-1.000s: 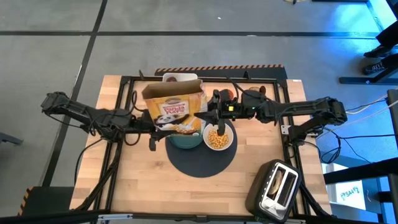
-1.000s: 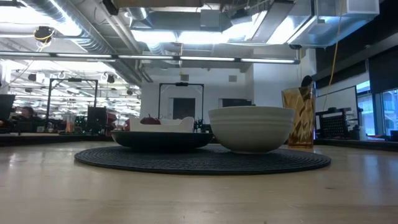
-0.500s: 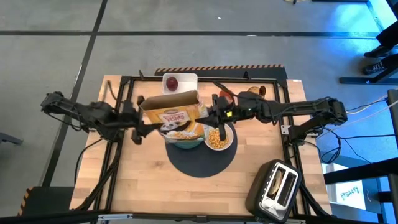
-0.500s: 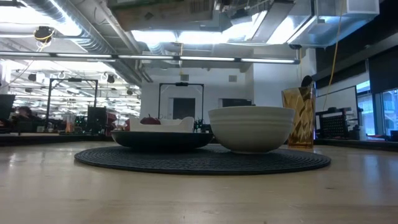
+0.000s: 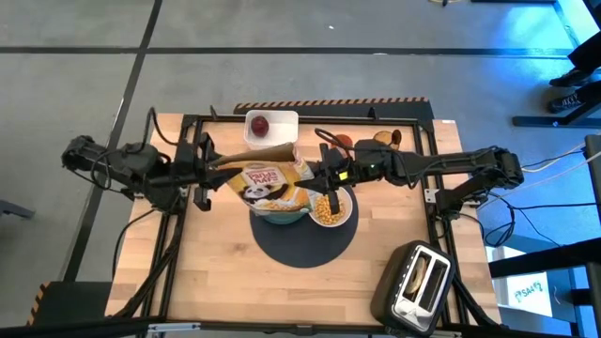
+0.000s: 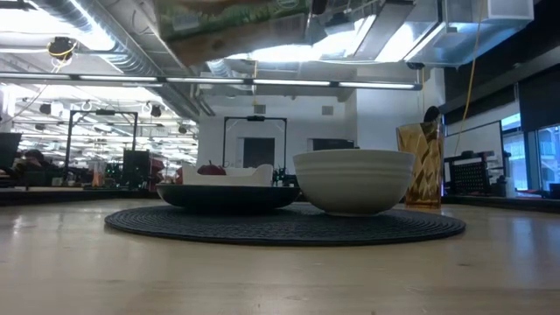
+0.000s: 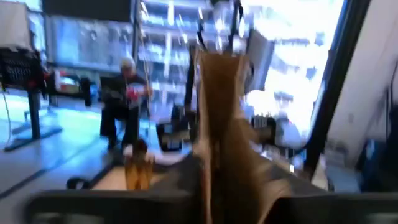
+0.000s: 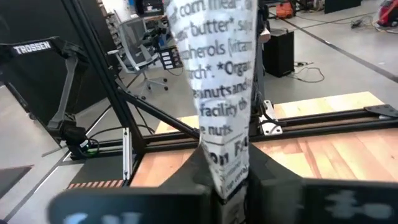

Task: Arrange a breakfast setting
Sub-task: Pour the cereal from the cereal box into the white bowl

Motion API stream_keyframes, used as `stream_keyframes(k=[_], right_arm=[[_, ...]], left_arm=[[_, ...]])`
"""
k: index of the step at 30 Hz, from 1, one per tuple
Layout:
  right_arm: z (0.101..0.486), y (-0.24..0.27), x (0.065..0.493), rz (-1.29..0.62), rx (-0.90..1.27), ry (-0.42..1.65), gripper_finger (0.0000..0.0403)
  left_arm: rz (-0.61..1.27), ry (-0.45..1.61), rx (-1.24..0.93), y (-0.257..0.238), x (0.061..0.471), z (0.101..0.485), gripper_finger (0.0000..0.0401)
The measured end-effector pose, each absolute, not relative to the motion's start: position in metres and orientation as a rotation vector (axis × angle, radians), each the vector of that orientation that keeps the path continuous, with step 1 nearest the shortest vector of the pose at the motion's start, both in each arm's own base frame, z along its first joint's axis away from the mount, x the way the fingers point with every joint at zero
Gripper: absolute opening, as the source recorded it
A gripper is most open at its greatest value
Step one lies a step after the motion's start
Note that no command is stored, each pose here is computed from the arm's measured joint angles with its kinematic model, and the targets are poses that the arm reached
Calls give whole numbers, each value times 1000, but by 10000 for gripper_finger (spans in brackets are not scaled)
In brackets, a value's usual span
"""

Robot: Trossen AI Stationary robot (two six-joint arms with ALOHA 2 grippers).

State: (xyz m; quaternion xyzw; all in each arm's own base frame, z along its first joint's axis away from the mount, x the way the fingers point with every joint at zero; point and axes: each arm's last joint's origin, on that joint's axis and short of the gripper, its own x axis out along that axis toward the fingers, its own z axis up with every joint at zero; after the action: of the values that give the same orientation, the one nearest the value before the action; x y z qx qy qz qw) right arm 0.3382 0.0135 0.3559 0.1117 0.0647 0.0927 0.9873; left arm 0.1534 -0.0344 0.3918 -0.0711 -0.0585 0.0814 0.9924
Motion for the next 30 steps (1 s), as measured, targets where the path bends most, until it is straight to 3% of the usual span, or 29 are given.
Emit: stream_keyframes(k=[1,3,8,13,18,30], right_arm=[[356,13,338,172,233,129,49],[358,13,338,160,233,118,85],[366,13,334,160,239,66,175],[380,11,325,102,241,-12,232],[386,8,314,18,304,5,244],[385,26,307,-128,364,25,245]], left_arm=[[148,-74,-127,-34,152,392,38],[98,16,-118,-35,148,392,14],[-121,236,-61,-41,133,390,3],[-376,370,-58,-54,123,379,2],[-548,483,-19,-70,119,361,2],[-750,624,55,-102,107,312,2]])
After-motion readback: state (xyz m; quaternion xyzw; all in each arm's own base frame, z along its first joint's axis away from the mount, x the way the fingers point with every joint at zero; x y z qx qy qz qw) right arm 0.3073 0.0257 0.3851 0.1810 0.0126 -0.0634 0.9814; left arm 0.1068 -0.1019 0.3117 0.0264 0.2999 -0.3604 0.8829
